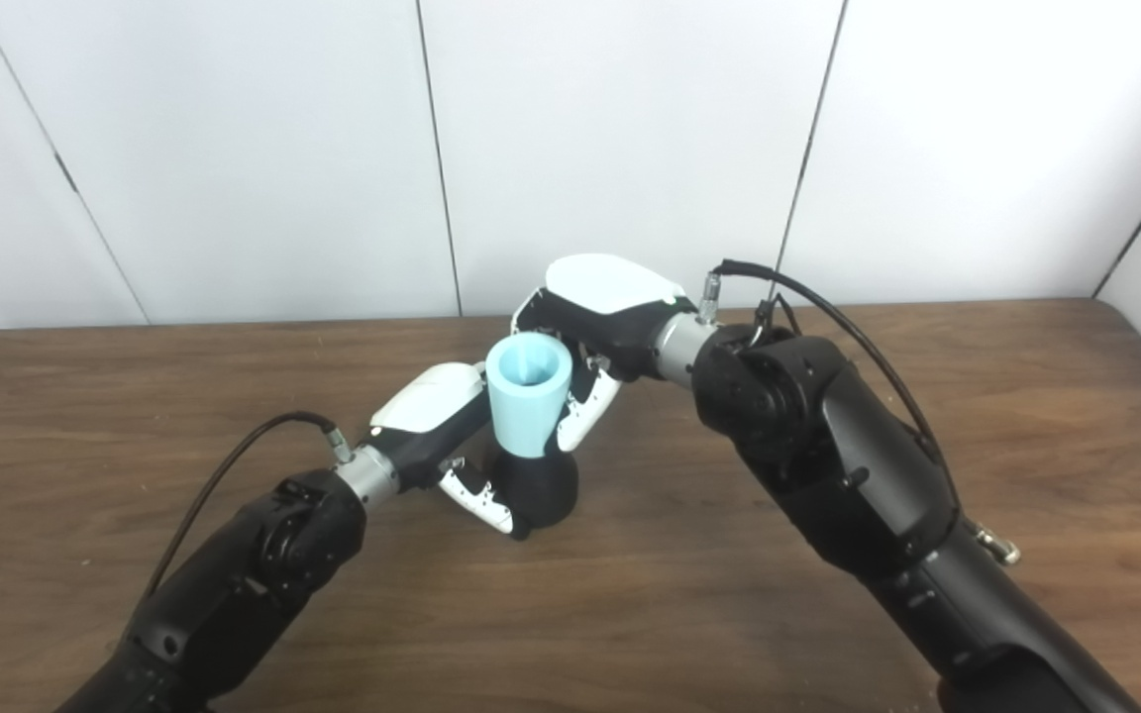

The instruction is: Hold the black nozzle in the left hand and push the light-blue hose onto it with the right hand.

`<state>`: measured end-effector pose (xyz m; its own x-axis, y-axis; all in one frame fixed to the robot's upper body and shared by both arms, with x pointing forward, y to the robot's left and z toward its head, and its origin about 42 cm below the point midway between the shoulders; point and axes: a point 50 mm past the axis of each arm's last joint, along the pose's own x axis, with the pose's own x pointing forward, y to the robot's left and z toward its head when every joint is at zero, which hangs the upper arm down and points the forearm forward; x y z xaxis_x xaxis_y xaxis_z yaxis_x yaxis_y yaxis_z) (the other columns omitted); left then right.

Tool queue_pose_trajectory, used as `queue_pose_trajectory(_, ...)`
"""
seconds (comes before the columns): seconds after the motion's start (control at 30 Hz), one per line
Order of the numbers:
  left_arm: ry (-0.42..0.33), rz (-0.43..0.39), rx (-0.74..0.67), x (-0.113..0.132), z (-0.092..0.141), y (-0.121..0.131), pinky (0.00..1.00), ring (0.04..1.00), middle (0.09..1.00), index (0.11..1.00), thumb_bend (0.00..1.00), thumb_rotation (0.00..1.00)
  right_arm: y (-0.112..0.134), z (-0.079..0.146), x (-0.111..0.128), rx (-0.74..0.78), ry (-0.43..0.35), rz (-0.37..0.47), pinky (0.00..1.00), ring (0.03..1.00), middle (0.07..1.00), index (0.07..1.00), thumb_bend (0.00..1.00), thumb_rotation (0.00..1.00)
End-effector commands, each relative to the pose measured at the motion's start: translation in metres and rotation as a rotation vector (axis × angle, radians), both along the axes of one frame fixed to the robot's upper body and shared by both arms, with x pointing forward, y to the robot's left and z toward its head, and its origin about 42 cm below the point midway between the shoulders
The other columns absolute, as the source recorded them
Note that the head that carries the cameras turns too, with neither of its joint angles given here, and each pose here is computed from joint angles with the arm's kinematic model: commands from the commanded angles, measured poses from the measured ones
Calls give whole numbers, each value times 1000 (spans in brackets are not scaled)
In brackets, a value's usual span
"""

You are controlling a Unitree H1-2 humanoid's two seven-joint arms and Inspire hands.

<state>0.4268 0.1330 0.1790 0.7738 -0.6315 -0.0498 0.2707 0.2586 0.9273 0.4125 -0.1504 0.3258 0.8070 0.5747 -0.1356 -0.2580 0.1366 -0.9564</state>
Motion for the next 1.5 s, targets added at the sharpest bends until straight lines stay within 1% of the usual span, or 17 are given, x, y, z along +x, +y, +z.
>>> queue_pose_trajectory(0.0,61,1,107,-7,-23,2,1000,589,468,494,526,0,-6,1,-1,-20,33,-9,332,447,533,536,494,0)
queue_pose_trajectory(0.03,61,1,106,-7,-23,2,1000,589,468,494,526,0,-6,4,-4,-14,24,-8,328,452,545,544,492,0)
queue_pose_trajectory(0.07,61,0,105,-8,-24,2,1000,589,468,494,526,0,-6,8,-6,-10,-1,-7,390,537,647,653,694,8)
queue_pose_trajectory(0.1,61,-1,105,-8,-24,2,1000,589,468,494,526,0,-8,11,-8,-6,-35,-8,466,649,736,739,833,63)
queue_pose_trajectory(0.2,60,-1,106,-7,-25,1,1000,589,468,494,526,0,-12,16,-8,5,-102,-17,528,735,812,815,921,105)
queue_pose_trajectory(0.37,57,0,110,-7,-25,0,1000,589,468,494,526,0,-19,23,-7,36,-138,-52,558,800,888,911,931,106)
queue_pose_trajectory(0.4,57,0,110,-7,-25,0,1000,589,468,494,526,0,-20,24,-8,41,-142,-58,608,847,931,961,934,109)
queue_pose_trajectory(0.53,63,-2,107,-6,-26,1,1000,591,468,494,526,0,-29,36,-8,62,-196,-105,758,975,995,998,970,173)
queue_pose_trajectory(0.7,68,-1,102,-6,-26,1,1000,591,469,493,526,0,-37,49,-12,80,-243,-122,928,1000,1000,1000,1000,260)
queue_pose_trajectory(0.87,66,-2,104,-6,-26,1,1000,593,469,493,526,0,-40,61,-20,87,-263,-110,939,1000,1000,1000,1000,299)
queue_pose_trajectory(1.07,63,-3,108,-5,-26,1,1000,594,469,493,526,0,-38,67,-37,128,-268,-19,960,1000,1000,1000,1000,323)
queue_pose_trajectory(1.13,62,-3,108,-4,-26,2,1000,594,469,493,526,0,-37,66,-42,143,-245,70,977,1000,1000,1000,1000,327)
queue_pose_trajectory(1.2,62,-4,108,-4,-26,2,1000,594,470,492,526,0,-36,66,-44,151,-236,112,989,1000,1000,1000,1000,330)
queue_pose_trajectory(1.27,60,-4,111,-3,-26,2,1000,594,470,492,526,0,-36,60,-43,113,-179,220,982,1000,1000,1000,1000,320)
queue_pose_trajectory(1.33,59,-5,112,-2,-26,2,1000,594,471,492,526,0,-36,57,-42,100,-144,272,980,1000,1000,1000,1000,311)
queue_pose_trajectory(1.4,58,-5,111,-2,-26,3,1000,594,472,491,526,0,-36,54,-41,110,-119,277,989,1000,1000,1000,1000,348)
queue_pose_trajectory(1.47,56,-3,111,-2,-26,3,1000,594,473,490,526,0,-36,53,-40,121,-97,278,998,1000,1000,1000,932,444)
